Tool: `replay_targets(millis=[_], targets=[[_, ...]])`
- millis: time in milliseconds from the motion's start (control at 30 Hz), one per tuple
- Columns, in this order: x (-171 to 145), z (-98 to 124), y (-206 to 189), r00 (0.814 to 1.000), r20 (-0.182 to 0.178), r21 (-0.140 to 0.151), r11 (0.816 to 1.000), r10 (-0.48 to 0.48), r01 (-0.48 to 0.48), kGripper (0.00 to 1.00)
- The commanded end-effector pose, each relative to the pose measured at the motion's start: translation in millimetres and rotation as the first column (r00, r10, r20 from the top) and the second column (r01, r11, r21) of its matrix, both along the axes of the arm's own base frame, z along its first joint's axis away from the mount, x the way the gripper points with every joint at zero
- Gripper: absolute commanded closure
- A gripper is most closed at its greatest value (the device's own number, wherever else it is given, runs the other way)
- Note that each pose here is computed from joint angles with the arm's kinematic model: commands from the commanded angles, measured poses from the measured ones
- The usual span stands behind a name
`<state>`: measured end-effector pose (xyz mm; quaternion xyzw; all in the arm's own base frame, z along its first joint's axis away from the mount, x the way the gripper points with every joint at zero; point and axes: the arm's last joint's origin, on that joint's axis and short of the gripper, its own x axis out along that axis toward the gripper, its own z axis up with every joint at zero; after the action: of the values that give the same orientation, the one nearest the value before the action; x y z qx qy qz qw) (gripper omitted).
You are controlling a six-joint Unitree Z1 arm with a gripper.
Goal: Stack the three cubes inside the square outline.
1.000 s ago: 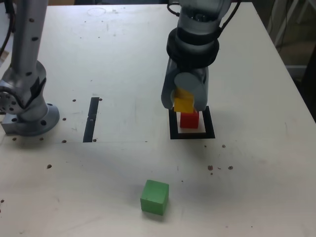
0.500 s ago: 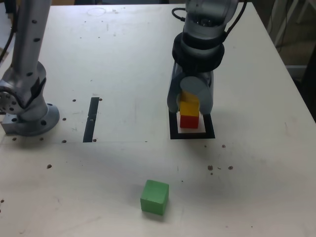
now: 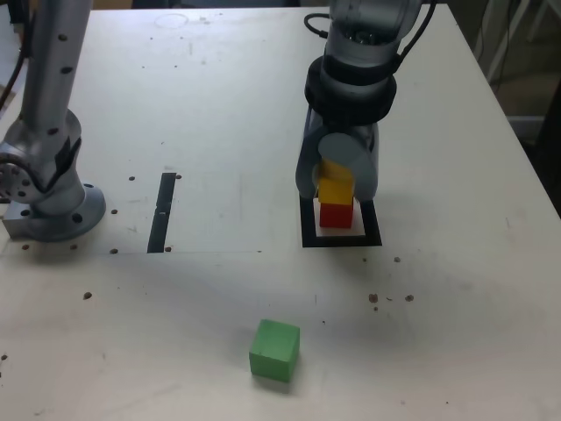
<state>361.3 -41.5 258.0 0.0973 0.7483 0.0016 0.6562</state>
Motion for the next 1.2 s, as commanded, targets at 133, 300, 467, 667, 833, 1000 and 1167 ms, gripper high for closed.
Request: replay_targets(millis=[133,300,467,667,833,1000,1167], targets=[[1,-2,0,1.000,-0.006,-0.007,1.000,-0.005,0.005,0.17],[-2,0,1,1.000,-0.010,-0.006,1.000,-0.007,0.007,0.11],[-16,14,1,1.000,-0.009,0.000,1.000,-0.016,0.016,0.04],[-46,41,-24,0.996,-0.033,0.043,0.995,-0.088,0.089,0.01],[-71,56,-65,0.991,-0.001,0.032,0.990,-0.135,0.135,0.01],[-93,59,-109,0.985,0.020,0.009,0.985,-0.174,0.174,0.01],[-107,54,-154,0.975,0.027,-0.006,0.975,-0.220,0.220,0.01]])
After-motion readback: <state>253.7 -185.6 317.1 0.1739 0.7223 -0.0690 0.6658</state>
